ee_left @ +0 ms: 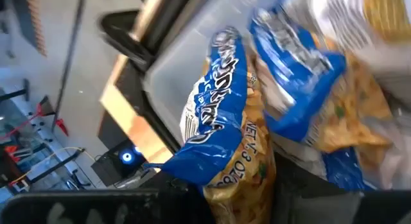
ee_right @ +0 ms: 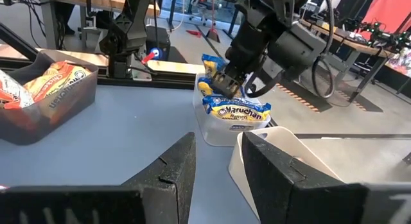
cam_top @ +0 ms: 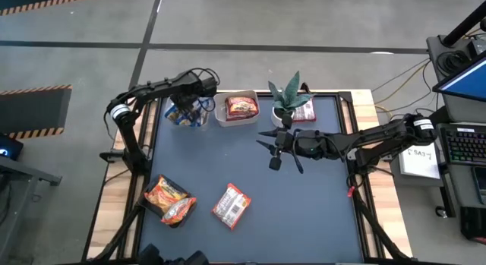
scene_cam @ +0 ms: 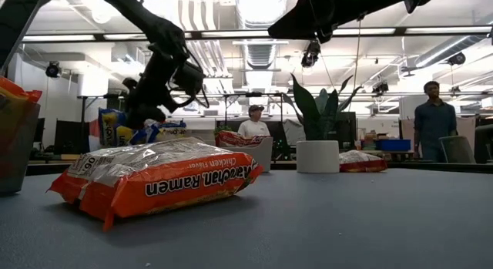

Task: Sort Maruchan noodles
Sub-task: Put the blue noodle pack into the transparent bin

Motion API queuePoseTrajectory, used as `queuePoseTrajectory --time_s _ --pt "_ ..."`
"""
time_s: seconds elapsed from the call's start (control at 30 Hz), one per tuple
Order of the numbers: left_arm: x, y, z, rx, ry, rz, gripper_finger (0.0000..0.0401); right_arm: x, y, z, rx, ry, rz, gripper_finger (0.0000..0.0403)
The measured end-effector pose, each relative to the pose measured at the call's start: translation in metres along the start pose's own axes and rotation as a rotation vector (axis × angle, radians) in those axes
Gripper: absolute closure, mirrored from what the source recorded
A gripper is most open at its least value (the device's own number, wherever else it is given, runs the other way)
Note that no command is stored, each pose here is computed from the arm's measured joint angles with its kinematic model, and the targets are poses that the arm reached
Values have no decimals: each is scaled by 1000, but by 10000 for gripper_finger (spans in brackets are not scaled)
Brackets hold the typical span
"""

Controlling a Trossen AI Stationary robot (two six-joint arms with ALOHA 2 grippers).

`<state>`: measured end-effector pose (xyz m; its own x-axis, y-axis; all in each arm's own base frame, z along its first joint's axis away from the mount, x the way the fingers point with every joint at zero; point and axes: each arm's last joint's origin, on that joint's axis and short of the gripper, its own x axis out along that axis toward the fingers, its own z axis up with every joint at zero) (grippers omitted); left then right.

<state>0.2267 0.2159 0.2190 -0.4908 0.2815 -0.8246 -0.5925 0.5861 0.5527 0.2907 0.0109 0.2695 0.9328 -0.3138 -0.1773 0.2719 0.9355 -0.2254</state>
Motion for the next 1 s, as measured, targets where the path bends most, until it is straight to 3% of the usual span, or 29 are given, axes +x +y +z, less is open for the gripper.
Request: queuePoseTrajectory --time_s 0.5,0.67,0.8,1.0 --pt "-32 20 3 23 -40 -5 222 0 0 -1 1 14 2 287" --pt "-52 28 -6 73 -60 -3 213 0 0 -3 -3 26 4 287" --pt "-68 39 -22 170 -120 -26 242 0 1 -4 2 36 5 287" --pt "-69 61 -44 35 -197 -79 361 0 1 -8 26 52 7 287"
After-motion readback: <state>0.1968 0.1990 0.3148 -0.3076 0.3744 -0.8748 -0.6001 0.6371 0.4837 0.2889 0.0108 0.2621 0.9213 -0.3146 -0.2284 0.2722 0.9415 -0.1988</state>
